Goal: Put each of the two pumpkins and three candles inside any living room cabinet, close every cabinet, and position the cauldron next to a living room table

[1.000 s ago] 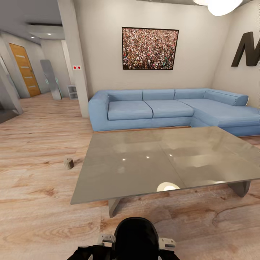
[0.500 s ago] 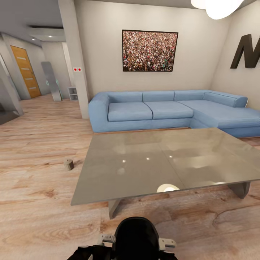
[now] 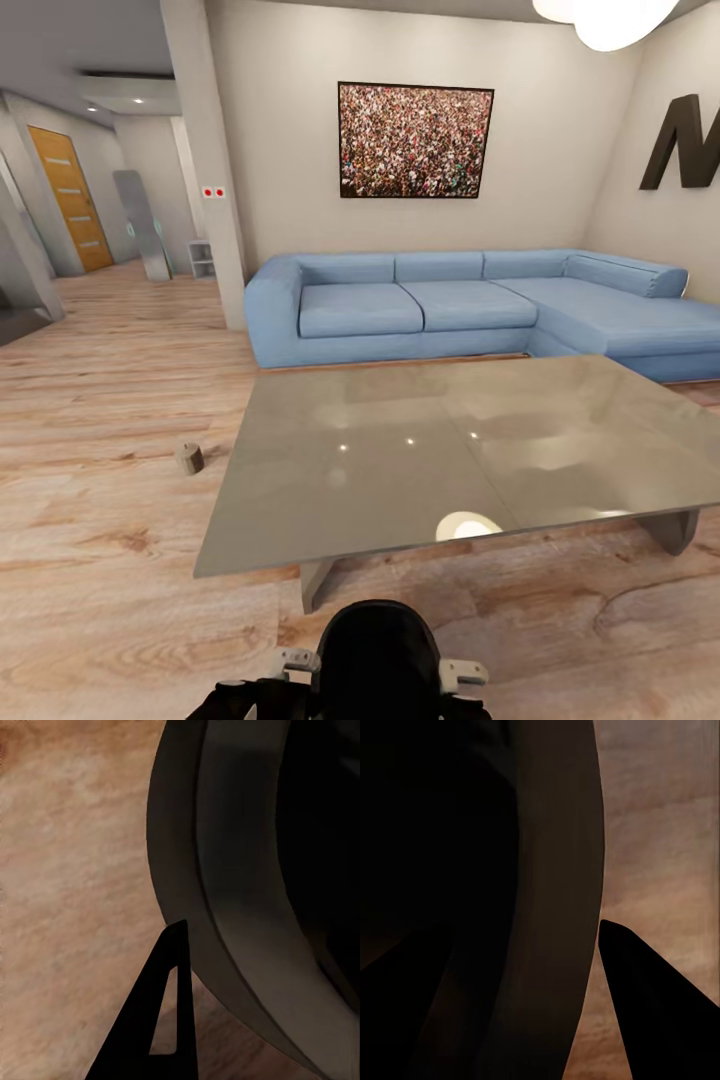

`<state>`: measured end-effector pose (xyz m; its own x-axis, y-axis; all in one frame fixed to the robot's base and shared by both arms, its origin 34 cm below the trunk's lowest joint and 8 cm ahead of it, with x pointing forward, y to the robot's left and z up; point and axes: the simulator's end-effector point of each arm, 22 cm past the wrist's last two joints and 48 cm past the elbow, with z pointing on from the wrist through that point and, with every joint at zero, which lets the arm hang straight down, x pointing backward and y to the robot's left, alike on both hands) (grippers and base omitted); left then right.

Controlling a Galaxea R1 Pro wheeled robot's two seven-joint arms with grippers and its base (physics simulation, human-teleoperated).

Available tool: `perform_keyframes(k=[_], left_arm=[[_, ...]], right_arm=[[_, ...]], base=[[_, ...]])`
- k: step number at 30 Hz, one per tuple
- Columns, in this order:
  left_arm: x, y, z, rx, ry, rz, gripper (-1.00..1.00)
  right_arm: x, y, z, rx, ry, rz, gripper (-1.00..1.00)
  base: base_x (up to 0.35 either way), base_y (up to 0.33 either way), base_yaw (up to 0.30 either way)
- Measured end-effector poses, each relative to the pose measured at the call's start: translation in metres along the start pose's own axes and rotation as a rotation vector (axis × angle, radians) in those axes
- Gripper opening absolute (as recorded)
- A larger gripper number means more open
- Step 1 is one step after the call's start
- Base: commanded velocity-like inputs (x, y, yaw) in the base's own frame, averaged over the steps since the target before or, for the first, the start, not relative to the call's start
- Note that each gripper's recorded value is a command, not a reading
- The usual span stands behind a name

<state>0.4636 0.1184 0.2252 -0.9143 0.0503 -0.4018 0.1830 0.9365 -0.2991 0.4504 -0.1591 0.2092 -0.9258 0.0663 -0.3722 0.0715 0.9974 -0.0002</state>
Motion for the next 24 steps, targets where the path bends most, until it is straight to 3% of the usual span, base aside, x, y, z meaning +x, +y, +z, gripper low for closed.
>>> perform_keyframes(k=[24], left_arm=[[0.0001, -0.0005, 0.0001, 0.000, 0.000, 0.001, -1.00]], right_arm=[[0.0002, -0.0002, 0.0000, 0.000, 0.001, 0.000, -1.00]], base=[[0.042, 0.000, 0.000]])
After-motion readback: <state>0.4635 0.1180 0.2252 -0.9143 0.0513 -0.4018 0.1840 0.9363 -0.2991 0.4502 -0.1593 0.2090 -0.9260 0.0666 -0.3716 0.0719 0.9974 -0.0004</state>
